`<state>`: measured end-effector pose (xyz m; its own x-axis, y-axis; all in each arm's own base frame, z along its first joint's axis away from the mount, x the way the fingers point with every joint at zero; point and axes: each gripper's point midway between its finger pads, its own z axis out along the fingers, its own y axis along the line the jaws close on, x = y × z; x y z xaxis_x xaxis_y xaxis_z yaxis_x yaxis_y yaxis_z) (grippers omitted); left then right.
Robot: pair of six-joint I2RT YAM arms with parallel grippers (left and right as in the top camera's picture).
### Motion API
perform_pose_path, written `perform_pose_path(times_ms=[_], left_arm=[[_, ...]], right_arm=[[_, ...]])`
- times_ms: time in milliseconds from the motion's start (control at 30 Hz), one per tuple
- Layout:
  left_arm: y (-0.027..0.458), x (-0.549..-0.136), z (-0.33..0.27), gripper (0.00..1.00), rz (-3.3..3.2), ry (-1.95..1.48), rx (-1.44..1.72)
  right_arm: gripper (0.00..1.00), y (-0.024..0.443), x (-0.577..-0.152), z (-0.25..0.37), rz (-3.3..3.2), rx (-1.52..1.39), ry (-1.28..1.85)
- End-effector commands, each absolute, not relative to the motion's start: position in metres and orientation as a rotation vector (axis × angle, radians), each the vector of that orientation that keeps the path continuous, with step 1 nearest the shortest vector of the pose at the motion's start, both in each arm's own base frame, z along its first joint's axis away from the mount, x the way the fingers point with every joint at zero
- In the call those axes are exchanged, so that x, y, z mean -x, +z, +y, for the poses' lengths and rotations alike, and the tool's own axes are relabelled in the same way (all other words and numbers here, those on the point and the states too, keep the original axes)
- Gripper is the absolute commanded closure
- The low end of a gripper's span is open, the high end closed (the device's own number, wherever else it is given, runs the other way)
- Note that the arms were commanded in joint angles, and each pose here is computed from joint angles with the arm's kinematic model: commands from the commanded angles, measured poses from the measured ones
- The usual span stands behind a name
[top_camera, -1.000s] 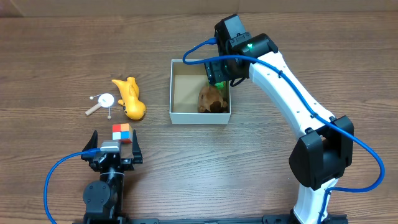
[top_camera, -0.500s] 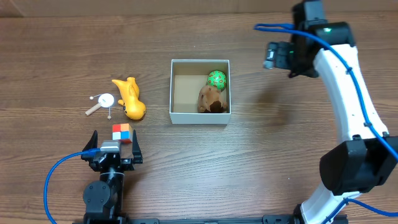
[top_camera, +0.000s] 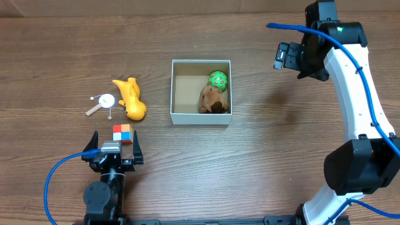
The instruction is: Pack container
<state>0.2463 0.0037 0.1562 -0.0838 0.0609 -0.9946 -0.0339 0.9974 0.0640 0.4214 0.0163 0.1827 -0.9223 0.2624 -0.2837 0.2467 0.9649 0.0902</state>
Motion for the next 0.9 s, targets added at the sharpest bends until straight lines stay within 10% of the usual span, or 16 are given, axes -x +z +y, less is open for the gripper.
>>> perform_pose_path(times_ms=[0, 567, 867], left_arm=[[0.162, -0.247, -0.003, 0.00, 1.621, 0.040, -0.034], [0.296, -0.236, 0.007, 0.00, 1.895, 0.092, -0.006], [0.270, -0.298, -0.001, 0.00, 2.471, 0.096, -0.081]], right_arm=[[0.00, 0.197, -0.423, 0.013, 2.775, -0.384, 0.076], [0.00, 0.197, -0.423, 0.013, 2.775, -0.384, 0.076], [0.00, 0.197, -0.423, 0.013, 2.775, -0.384, 0.076]])
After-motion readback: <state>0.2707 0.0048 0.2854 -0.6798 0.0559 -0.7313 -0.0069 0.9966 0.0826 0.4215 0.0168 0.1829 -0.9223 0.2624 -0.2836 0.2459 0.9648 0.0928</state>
